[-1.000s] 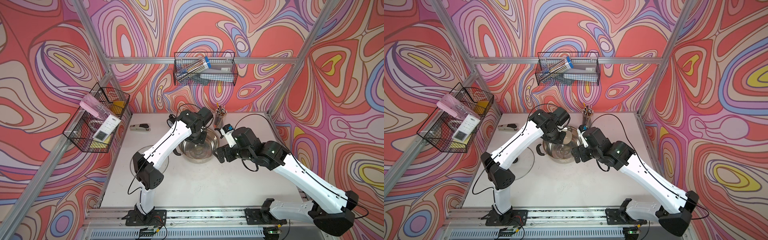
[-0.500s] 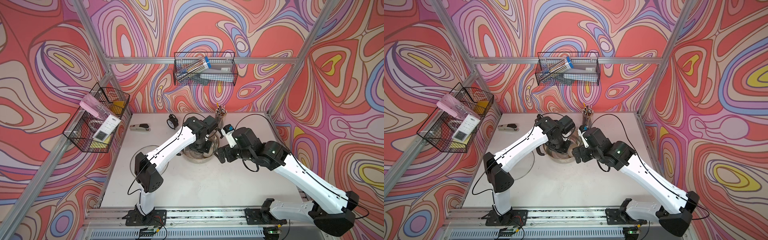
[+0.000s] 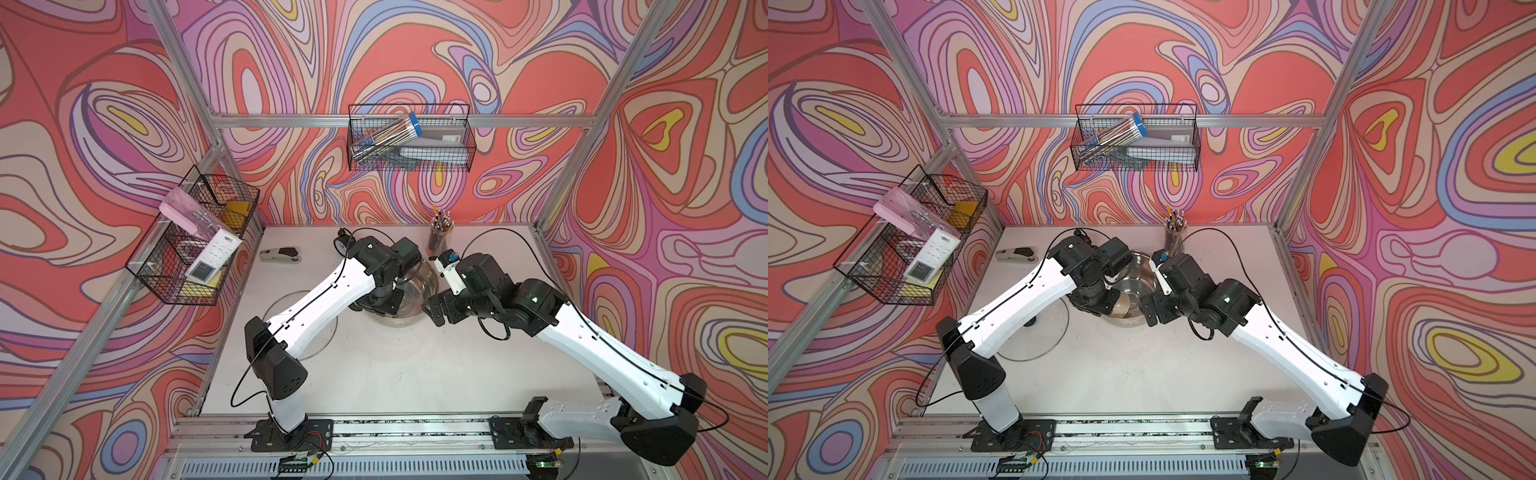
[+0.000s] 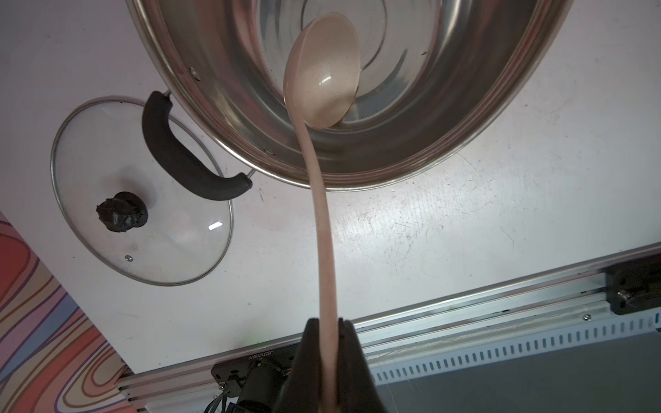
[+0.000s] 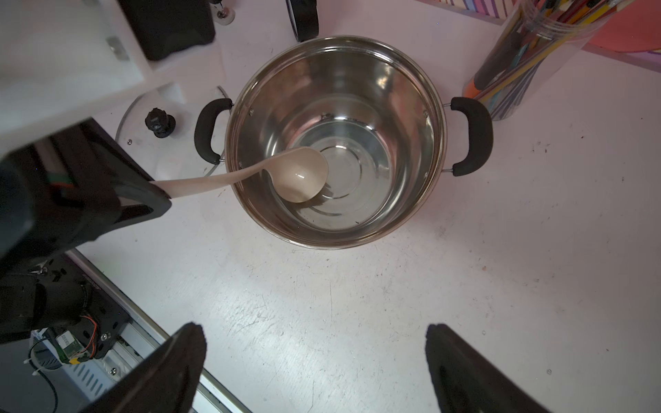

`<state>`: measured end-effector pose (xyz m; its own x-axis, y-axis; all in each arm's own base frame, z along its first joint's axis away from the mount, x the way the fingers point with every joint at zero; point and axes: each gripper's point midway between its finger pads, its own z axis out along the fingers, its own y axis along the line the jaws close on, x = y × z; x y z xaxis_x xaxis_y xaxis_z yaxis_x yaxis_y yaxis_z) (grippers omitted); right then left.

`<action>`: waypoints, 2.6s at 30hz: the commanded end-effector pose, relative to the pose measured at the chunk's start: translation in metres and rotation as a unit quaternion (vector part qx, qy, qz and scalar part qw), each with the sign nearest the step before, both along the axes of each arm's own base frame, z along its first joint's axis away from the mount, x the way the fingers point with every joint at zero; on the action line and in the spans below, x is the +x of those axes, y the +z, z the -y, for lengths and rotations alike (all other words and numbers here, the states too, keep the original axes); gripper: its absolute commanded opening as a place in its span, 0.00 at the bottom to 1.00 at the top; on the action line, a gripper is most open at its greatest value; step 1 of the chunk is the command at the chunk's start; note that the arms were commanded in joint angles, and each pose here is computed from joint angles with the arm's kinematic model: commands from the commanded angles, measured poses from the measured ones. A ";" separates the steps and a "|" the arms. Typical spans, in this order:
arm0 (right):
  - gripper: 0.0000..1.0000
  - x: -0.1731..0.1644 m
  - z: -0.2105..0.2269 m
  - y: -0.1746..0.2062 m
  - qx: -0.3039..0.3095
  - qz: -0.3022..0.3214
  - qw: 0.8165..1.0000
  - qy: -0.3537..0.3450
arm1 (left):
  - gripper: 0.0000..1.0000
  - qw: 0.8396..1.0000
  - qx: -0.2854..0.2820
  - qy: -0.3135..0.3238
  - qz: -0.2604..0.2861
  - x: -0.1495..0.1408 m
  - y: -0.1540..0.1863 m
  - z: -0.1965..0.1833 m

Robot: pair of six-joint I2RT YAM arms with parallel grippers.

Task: Stir the soup with a spoon
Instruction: Stir the soup in the pan with a stick.

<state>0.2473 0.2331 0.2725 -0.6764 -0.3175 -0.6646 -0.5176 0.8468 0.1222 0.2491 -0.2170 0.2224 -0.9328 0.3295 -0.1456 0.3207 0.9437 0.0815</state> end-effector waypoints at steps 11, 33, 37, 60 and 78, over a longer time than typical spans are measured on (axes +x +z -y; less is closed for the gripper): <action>0.98 -0.002 0.008 0.019 0.004 0.019 1.000 -0.009 | 0.00 0.997 0.037 -0.001 0.071 0.049 0.016 0.001; 0.98 0.000 0.012 0.027 -0.001 0.033 0.999 -0.013 | 0.00 0.994 -0.088 -0.067 -0.003 0.020 -0.001 0.056; 0.98 0.001 0.009 0.024 -0.003 0.032 0.999 -0.007 | 0.00 0.995 -0.071 -0.063 -0.016 0.006 -0.003 0.040; 0.98 0.003 0.006 0.017 -0.001 0.027 1.000 -0.007 | 0.00 0.998 0.043 0.011 0.041 0.035 0.014 -0.031; 0.98 0.000 0.018 0.025 -0.009 0.038 0.999 -0.021 | 0.00 0.996 -0.056 -0.005 0.066 0.086 0.005 0.047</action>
<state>0.2506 0.2216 0.2910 -0.6474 -0.3107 -0.6959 -0.4968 0.8645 0.0761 0.3352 -0.2484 0.2228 -0.9075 0.3080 -0.2856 0.2987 0.9513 0.0767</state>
